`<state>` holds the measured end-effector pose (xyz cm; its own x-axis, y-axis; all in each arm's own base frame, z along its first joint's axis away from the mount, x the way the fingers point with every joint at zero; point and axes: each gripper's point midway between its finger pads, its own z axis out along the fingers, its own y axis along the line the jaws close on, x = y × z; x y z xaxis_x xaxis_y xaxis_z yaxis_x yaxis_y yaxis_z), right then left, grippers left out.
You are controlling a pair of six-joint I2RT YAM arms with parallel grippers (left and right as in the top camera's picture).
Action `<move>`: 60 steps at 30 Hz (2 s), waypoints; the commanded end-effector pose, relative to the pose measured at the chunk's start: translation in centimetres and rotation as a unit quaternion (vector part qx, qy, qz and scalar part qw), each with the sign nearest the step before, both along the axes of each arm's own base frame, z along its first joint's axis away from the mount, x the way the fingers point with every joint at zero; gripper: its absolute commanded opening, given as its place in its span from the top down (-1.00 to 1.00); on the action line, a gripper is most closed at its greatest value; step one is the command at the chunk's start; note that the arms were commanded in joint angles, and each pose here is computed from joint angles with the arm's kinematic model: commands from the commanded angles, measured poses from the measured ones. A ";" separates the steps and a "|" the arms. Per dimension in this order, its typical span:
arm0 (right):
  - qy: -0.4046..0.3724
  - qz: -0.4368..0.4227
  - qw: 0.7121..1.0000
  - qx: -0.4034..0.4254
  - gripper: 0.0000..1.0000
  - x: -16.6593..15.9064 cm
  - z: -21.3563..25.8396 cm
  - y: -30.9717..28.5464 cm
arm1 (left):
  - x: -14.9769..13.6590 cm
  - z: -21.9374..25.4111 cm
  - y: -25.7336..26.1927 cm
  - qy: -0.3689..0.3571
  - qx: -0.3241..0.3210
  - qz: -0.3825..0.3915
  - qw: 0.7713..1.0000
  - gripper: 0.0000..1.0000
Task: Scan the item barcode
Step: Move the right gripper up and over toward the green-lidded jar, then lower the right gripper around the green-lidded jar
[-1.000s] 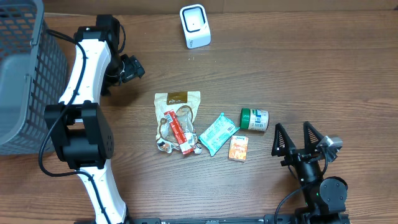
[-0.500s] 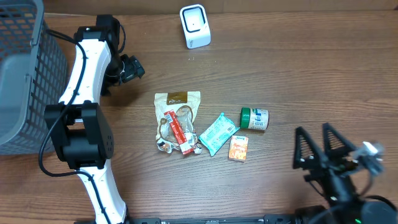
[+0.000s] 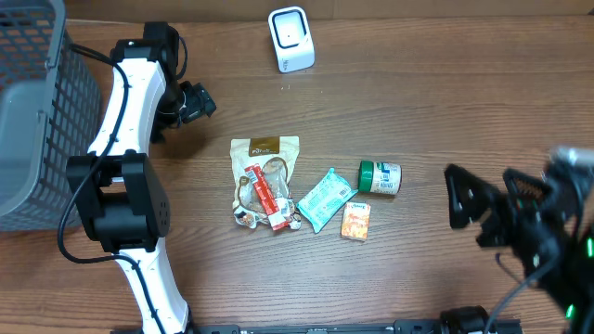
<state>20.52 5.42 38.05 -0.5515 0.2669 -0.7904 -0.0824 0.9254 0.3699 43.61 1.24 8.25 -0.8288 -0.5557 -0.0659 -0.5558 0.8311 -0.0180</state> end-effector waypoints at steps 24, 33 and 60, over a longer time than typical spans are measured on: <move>0.323 0.336 0.847 -0.254 -0.75 11.3 -16.2 7.7 | 0.5 1.1 0.3 -0.016 0.007 -0.005 1.000 -1.00; 0.319 0.343 0.775 -0.425 -0.80 10.6 -24.3 9.3 | 0.5 1.1 0.3 -0.016 0.007 -0.005 1.000 -1.00; 0.276 0.359 0.737 -0.501 -0.61 11.8 -31.4 8.1 | 0.5 1.1 0.3 -0.016 0.007 -0.005 1.000 -0.99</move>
